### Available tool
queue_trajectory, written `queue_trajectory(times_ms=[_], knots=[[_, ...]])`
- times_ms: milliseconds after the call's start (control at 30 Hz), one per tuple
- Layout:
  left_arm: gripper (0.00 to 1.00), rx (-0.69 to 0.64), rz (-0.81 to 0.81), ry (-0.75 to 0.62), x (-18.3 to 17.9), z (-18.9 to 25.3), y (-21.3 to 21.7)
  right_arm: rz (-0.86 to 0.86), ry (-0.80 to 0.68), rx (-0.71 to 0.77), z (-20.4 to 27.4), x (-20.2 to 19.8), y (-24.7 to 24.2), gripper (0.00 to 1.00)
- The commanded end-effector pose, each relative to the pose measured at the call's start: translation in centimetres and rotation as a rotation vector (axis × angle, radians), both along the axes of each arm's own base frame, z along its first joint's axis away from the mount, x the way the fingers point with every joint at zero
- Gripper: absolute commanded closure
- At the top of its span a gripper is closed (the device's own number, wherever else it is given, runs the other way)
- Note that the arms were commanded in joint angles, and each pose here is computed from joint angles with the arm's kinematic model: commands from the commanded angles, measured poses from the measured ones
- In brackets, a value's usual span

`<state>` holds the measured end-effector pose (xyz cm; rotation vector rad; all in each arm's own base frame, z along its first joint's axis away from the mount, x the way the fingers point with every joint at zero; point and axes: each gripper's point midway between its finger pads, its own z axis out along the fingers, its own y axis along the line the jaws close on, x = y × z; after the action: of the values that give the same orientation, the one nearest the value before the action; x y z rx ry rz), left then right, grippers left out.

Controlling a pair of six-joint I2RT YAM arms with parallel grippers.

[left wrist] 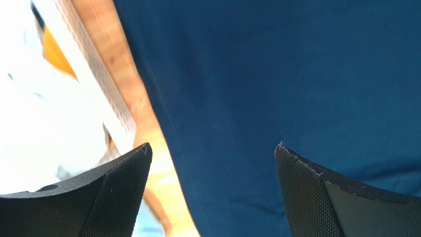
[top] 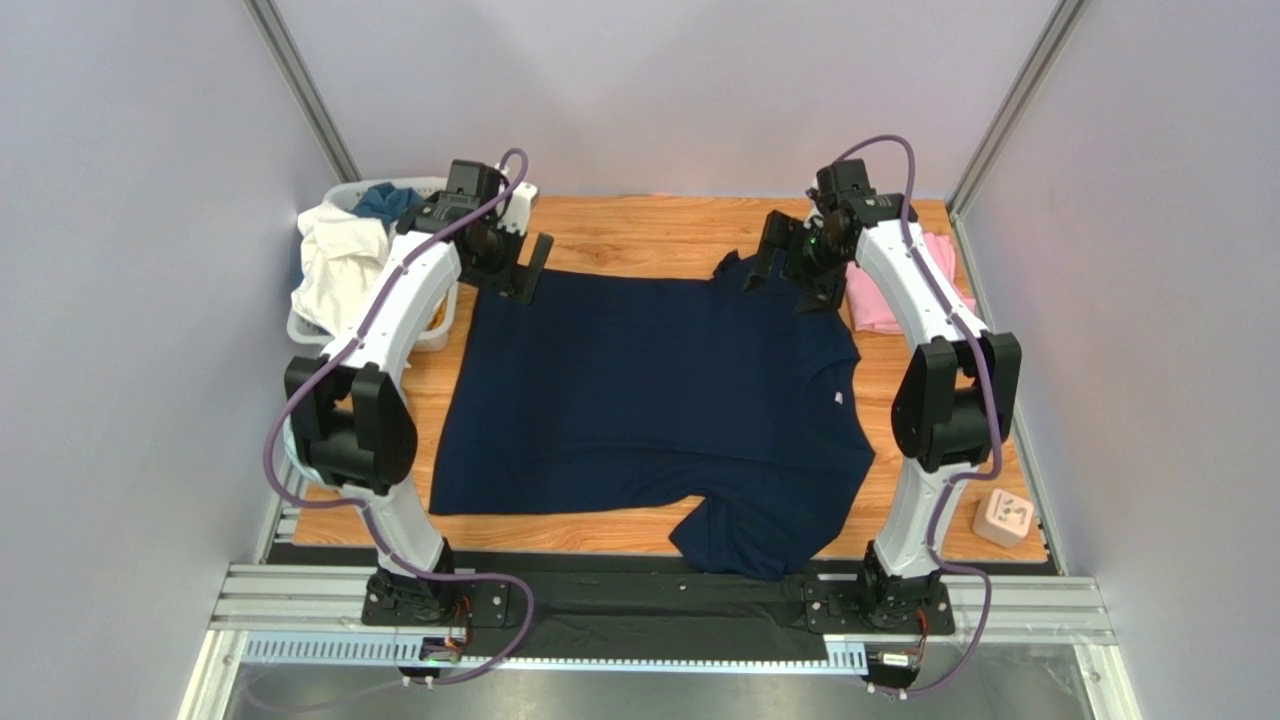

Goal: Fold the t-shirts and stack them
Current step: Flatten out the tshirt

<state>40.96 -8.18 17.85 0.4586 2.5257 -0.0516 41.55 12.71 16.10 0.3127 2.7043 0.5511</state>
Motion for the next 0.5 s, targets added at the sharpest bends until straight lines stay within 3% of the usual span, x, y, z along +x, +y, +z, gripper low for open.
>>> queue_trajectory(times_ms=[0,267,467], knots=[[0.0,-0.033,0.058,-0.017,3.8,0.1,-0.7,-0.025,-0.034,0.011,-0.3,3.8,-1.4,0.0],[0.03,0.041,0.127,-0.038,10.4,-2.5,0.3,-0.063,-0.127,-0.075,-1.7,11.2,-5.2,0.02],[0.04,-0.126,0.162,-0.003,13.6,-4.6,0.1,-0.082,-0.285,-0.062,-1.6,15.9,-6.3,0.06]])
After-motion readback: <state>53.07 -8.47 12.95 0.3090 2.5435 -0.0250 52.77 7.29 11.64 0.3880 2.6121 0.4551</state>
